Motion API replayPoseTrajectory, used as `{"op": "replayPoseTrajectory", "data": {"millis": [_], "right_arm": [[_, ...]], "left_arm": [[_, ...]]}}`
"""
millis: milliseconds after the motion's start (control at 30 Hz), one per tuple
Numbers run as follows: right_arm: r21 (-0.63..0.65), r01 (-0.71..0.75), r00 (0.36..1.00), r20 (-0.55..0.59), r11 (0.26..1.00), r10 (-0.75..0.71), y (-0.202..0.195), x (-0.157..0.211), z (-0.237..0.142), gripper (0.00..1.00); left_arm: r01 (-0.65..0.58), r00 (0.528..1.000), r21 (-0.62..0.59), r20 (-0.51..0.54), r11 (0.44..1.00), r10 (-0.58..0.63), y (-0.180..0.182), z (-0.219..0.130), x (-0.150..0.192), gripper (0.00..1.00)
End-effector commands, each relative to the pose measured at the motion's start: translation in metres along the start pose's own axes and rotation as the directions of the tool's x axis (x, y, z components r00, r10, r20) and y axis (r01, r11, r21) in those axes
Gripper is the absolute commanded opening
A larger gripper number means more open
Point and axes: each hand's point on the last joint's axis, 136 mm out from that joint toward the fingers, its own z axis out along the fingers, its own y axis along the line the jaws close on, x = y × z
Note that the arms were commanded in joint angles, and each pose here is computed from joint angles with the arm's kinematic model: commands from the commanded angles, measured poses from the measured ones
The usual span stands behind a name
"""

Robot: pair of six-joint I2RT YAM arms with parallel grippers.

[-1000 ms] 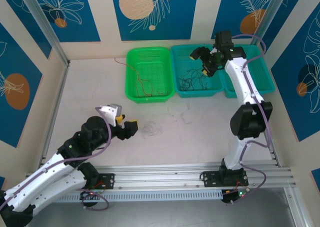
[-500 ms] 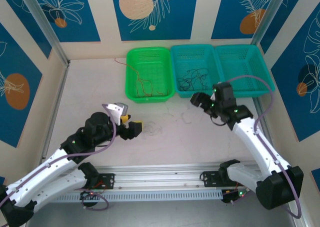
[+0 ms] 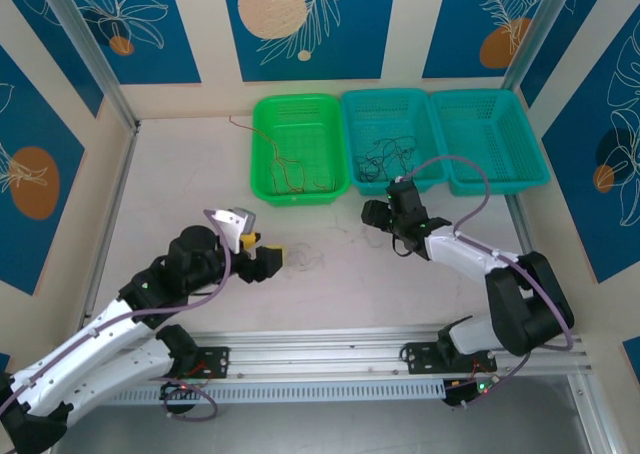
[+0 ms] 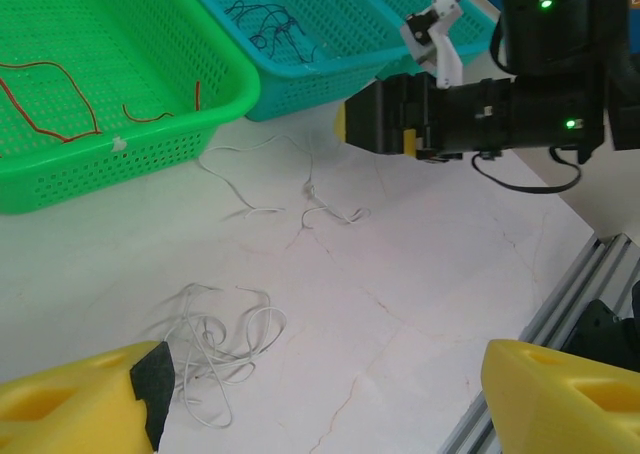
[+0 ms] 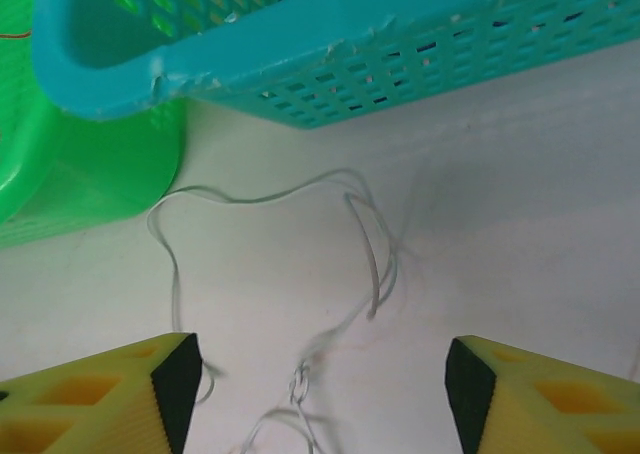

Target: Untangle the cables

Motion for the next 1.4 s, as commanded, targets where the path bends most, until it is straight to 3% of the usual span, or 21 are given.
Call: {"op": "replayPoseTrajectory", "data": {"millis": [0, 267, 433, 533, 667, 933, 1033, 1200, 1367], "right_arm": [[0.004, 0.015, 0.993, 0.116, 1.000, -0.016, 0.006, -0.025, 0.008, 0.62], [0.051, 0.009, 0.999, 0.048, 0.999, -0.012, -0.003, -0.012, 0.032, 0.34], [0.032, 0.028, 1.000, 0.009, 0.999, -0.029, 0.005, -0.014, 0.019, 0.00], [0.019, 0.044, 0.999, 0.012, 0.999, -0.044, 0.017, -0.028, -0.009, 0.00], [-0.078, 0.050, 0.993, 0.106, 0.996, -0.041, 0.039, -0.055, -0.066, 0.00], [-0.180, -0.011, 0.970, 0.235, 0.984, 0.054, 0.057, -0.113, -0.175, 0.00], [-0.208, -0.109, 0.946, 0.280, 0.972, 0.165, 0.050, -0.144, -0.207, 0.00], [-0.177, -0.315, 0.874, 0.330, 0.932, 0.358, 0.011, -0.195, -0.229, 0.00], [-0.156, -0.392, 0.819, 0.390, 0.907, 0.421, -0.022, -0.240, -0.222, 0.00]], "left_arm": [[0.002, 1.000, 0.022, 0.022, 1.000, -0.002, -0.007, -0.010, -0.009, 0.81], [0.001, 1.000, 0.025, 0.024, 1.000, -0.002, -0.007, -0.011, -0.008, 0.81], [-0.003, 1.000, 0.020, 0.026, 1.000, 0.002, -0.006, -0.013, -0.006, 0.81], [-0.011, 0.999, 0.026, 0.031, 1.000, 0.010, -0.007, -0.014, -0.007, 0.81], [-0.021, 0.999, 0.050, 0.045, 0.999, 0.019, -0.012, -0.013, -0.012, 0.81], [-0.026, 0.998, 0.090, 0.051, 0.996, 0.021, -0.021, -0.009, -0.019, 0.81], [-0.026, 0.998, 0.126, 0.060, 0.992, 0.019, -0.028, -0.009, -0.022, 0.81], [-0.067, 0.994, 0.327, 0.104, 0.943, 0.034, -0.065, -0.016, -0.032, 0.80], [-0.092, 0.988, 0.456, 0.152, 0.885, 0.024, -0.089, -0.030, -0.041, 0.82]]}}
